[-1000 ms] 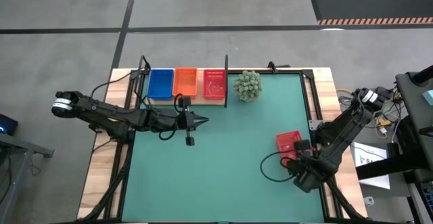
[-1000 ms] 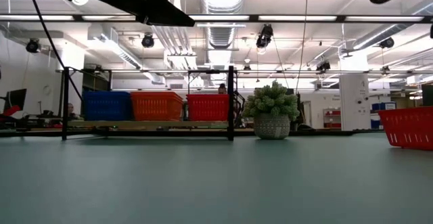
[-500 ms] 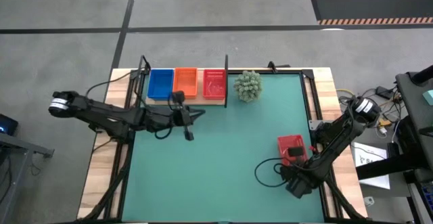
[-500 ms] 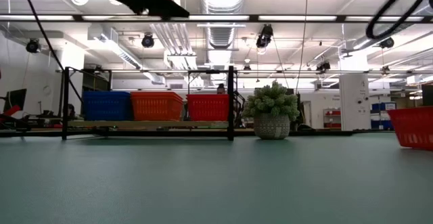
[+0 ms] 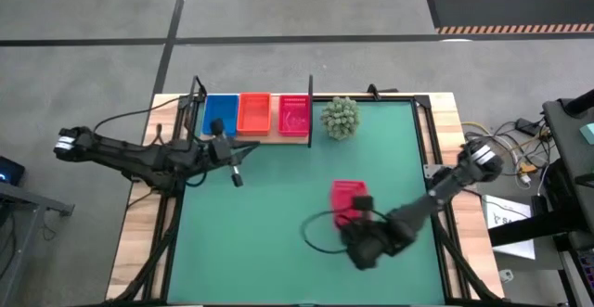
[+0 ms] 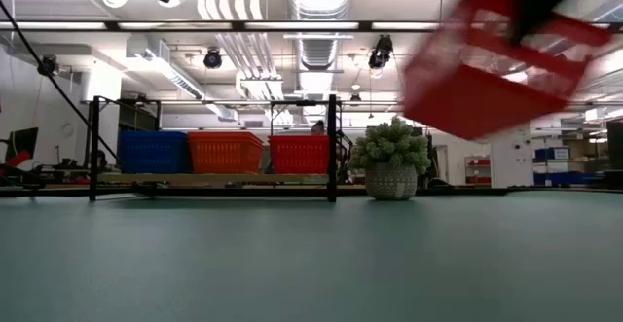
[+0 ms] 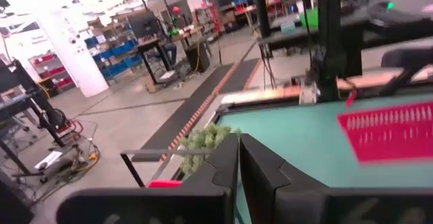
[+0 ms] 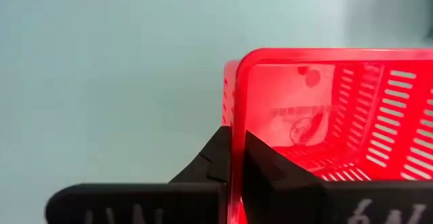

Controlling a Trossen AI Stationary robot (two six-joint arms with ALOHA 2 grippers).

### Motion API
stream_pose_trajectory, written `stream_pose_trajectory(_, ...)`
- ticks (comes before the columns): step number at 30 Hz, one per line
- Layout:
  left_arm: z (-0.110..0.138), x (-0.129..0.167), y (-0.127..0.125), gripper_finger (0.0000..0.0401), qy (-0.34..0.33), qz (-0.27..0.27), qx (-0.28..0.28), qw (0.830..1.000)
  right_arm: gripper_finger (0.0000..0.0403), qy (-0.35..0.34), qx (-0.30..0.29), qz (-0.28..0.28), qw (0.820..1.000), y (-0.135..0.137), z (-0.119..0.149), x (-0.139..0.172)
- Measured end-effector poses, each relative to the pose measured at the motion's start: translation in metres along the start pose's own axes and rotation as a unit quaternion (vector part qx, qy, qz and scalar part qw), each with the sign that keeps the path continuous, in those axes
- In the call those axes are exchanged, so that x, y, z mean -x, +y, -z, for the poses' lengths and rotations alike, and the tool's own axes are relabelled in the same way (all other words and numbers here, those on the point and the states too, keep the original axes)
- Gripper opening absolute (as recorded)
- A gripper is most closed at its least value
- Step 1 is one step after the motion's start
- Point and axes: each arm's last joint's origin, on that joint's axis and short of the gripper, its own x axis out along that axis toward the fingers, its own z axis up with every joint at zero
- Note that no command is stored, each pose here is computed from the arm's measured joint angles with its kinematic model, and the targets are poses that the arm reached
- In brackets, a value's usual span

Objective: Stack baskets on shelf by color
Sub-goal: Stack the red bin on the red bin on the shelf

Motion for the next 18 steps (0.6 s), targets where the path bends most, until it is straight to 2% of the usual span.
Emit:
stream_pose_trajectory(5, -0.001, 0.006, -0.001, 0.0, -0.009, 0.01, 0.0, 1.0, 0.0009, -0.04, 0.01, 0.023, 0.999, -0.028, -0.067, -0.002)
stream_pose_trajectory(9, 0.0, 0.011, 0.0, 0.0, -0.016, 0.012, -0.02, 1.0, 0.0009, -0.053, 0.024, 0.04, 0.998, -0.061, -0.11, -0.008)
stream_pose_trajectory(13, 0.003, 0.017, 0.004, 0.0, -0.022, 0.011, -0.019, 1.0, 0.0008, -0.05, 0.059, 0.065, 0.995, -0.103, -0.14, -0.013)
stream_pose_trajectory(18, 0.003, 0.027, 0.011, 0.0, -0.039, 0.006, -0.008, 0.999, 0.0008, -0.066, 0.07, 0.098, 0.99, -0.16, -0.168, -0.022)
